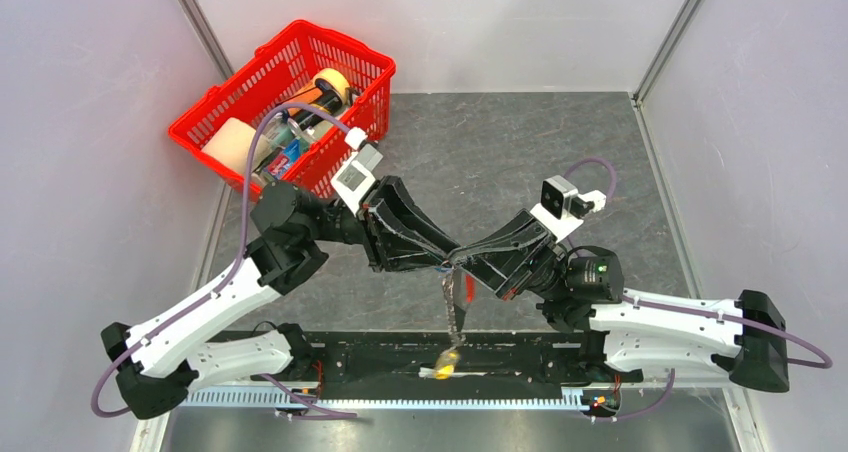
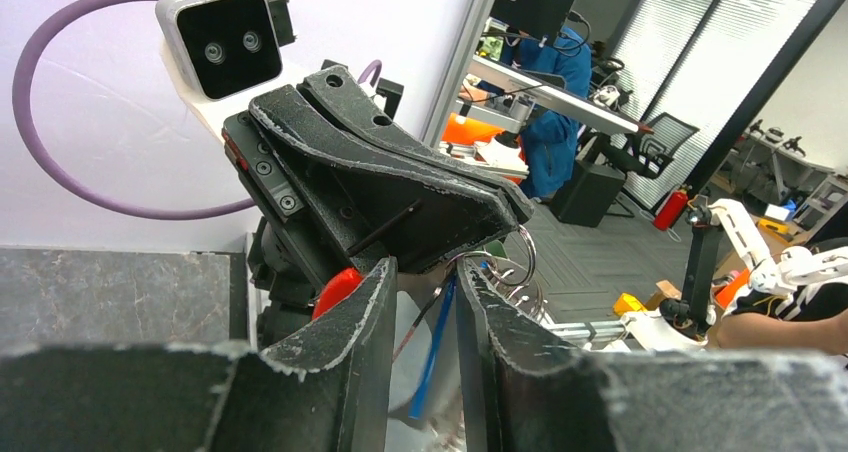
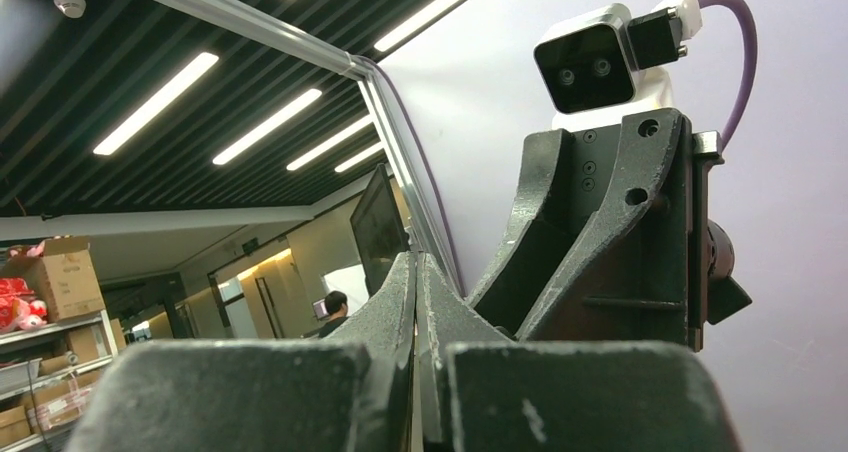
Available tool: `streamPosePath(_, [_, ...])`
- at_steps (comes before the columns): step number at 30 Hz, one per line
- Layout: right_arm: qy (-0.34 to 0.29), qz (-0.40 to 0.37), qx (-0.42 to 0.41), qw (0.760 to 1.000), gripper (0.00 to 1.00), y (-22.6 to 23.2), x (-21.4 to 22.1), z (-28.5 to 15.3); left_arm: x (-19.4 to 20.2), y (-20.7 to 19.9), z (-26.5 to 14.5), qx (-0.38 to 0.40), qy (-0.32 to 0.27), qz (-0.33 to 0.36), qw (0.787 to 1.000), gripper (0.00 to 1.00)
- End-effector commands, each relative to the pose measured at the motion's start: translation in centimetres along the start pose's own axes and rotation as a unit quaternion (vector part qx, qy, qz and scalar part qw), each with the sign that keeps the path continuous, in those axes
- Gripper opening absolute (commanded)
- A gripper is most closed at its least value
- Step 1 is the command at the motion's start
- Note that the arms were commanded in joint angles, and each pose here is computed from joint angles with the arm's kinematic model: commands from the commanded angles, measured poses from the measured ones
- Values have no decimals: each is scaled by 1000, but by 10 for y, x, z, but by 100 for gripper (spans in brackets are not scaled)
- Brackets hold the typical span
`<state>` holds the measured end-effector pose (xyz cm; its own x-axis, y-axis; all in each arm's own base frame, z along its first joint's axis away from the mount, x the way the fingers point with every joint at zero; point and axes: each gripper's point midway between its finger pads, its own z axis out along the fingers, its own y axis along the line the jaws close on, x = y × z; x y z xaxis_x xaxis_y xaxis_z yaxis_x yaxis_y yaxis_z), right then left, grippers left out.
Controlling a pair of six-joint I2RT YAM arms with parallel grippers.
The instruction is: Put the keys on the keyring
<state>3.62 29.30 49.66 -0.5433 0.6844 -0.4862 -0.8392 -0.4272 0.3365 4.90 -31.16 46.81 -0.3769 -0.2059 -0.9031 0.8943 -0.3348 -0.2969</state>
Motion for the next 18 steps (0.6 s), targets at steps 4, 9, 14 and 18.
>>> streamPosePath(4, [17,3,-10,1000,0,2,11,0,-16,10,-5,-48,-39,12,998,34])
streamPosePath(9, [22,-17,19,999,0,-7,11,-6,-16,6,-7,-45,-37,16,998,34])
streamPosePath(14, [32,-44,48,997,0,-12,9,-15,-15,4,-8,-45,-35,17,998,34])
streamPosePath(18, [35,-63,62,995,0,-12,4,-21,-13,5,-8,-46,-32,16,998,32])
